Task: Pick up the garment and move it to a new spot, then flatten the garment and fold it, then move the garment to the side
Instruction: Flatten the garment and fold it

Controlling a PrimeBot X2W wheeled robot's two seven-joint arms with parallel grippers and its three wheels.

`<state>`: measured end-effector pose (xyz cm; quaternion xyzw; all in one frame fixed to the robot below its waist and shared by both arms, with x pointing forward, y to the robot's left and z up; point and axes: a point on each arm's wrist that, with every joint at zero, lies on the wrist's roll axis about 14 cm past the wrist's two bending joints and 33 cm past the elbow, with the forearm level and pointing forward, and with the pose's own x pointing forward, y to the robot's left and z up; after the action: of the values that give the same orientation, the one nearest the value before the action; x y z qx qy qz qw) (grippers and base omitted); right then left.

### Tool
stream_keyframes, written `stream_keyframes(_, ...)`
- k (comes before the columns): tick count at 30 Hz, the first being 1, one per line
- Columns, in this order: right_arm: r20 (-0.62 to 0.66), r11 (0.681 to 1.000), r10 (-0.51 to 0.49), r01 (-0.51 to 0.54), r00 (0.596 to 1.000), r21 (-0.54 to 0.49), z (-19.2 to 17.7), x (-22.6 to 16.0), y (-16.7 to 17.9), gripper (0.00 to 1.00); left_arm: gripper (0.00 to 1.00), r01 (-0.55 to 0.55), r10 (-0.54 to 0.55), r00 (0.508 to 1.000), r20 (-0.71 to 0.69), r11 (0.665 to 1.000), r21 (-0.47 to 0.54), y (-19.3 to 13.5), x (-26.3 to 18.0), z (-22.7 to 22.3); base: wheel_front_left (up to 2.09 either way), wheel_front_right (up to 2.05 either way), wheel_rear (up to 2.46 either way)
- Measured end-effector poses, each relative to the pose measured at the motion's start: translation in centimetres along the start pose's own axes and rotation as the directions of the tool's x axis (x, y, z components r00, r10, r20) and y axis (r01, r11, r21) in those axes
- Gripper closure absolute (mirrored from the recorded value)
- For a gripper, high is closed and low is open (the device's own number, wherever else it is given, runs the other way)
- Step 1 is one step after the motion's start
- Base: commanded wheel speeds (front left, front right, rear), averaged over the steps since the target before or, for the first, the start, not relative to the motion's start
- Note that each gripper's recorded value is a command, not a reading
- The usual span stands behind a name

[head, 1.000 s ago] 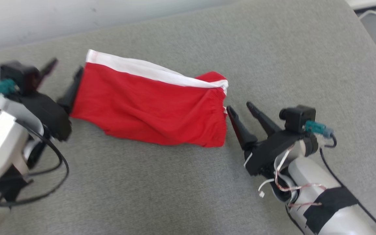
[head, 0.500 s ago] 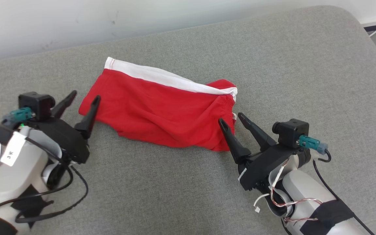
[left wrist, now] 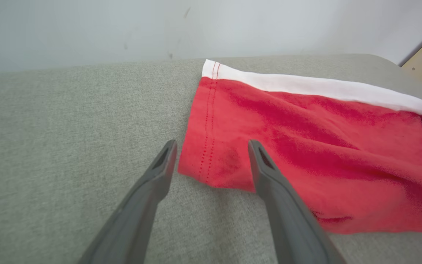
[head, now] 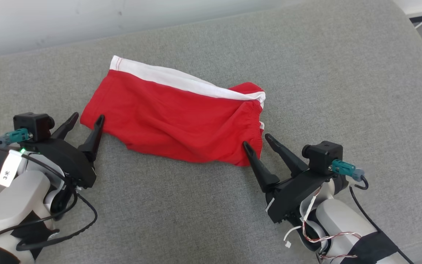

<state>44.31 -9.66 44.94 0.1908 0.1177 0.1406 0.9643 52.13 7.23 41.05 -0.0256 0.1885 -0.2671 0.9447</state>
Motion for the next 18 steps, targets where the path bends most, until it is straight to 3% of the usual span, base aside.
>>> stream_keyframes(12,-0.102,1.000,0.009,-0.009,0.995,0.005,-3.3,-0.1,0.4,0.00,0.00,-0.056,0.049,0.996,-0.074,0.993,-0.105,1.1,1.0,-2.9,0.00,0.00,0.00)
stream_keyframes(18,-0.163,0.999,0.006,-0.015,0.987,-0.050,-4.9,-0.1,0.3,0.00,0.00,-0.038,0.028,0.997,-0.076,0.990,-0.132,0.3,1.5,-3.1,0.00,0.00,0.00)
